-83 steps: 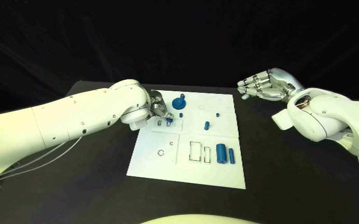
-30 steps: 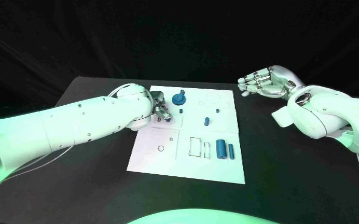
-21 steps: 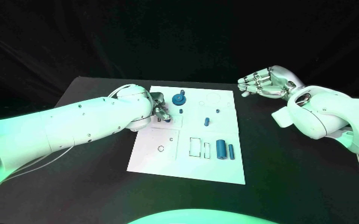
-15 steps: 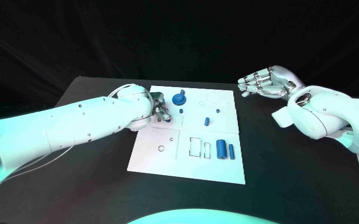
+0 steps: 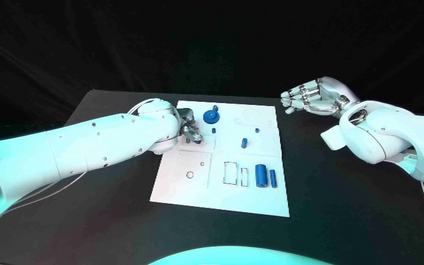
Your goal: Assemble the parts on the task board
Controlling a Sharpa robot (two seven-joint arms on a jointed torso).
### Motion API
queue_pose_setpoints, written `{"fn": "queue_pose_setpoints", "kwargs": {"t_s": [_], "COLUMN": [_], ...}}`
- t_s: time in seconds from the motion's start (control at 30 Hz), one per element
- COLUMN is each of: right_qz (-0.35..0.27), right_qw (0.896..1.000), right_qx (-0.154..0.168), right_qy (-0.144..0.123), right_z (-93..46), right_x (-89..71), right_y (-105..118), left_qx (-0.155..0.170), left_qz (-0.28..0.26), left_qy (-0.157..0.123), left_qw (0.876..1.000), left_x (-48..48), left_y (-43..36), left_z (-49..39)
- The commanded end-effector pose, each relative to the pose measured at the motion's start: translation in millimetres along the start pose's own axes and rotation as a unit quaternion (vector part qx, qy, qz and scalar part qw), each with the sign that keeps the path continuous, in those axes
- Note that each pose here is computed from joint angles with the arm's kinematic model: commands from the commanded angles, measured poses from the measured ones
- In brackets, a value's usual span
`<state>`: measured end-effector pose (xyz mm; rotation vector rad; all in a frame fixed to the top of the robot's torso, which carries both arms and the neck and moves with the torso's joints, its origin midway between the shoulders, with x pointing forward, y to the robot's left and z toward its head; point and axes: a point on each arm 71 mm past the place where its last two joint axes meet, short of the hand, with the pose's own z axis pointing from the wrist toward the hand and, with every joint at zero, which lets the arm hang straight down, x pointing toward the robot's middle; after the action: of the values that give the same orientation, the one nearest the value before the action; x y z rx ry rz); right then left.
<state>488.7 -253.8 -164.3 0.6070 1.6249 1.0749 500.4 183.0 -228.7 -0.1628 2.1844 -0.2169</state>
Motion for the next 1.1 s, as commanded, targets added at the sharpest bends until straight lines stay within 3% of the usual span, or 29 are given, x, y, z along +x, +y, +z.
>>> {"fn": "queue_pose_setpoints", "kwargs": {"t_s": [0.03,1.1], "right_qz": [0.001,0.002], "right_qw": [1.000,1.000], "right_qx": [-0.004,-0.003], "right_qy": [0.005,0.004], "right_z": [-0.2,-0.3], "right_x": [1.3,1.0], "right_y": [0.7,0.5], "left_qx": [0.003,-0.005], "left_qz": [0.006,-0.005], "left_qy": [0.023,0.021], "left_qw": [1.000,1.000], "left_x": [6.0,4.3], "left_y": [-1.0,-0.5], "left_z": [0.4,5.8]}}
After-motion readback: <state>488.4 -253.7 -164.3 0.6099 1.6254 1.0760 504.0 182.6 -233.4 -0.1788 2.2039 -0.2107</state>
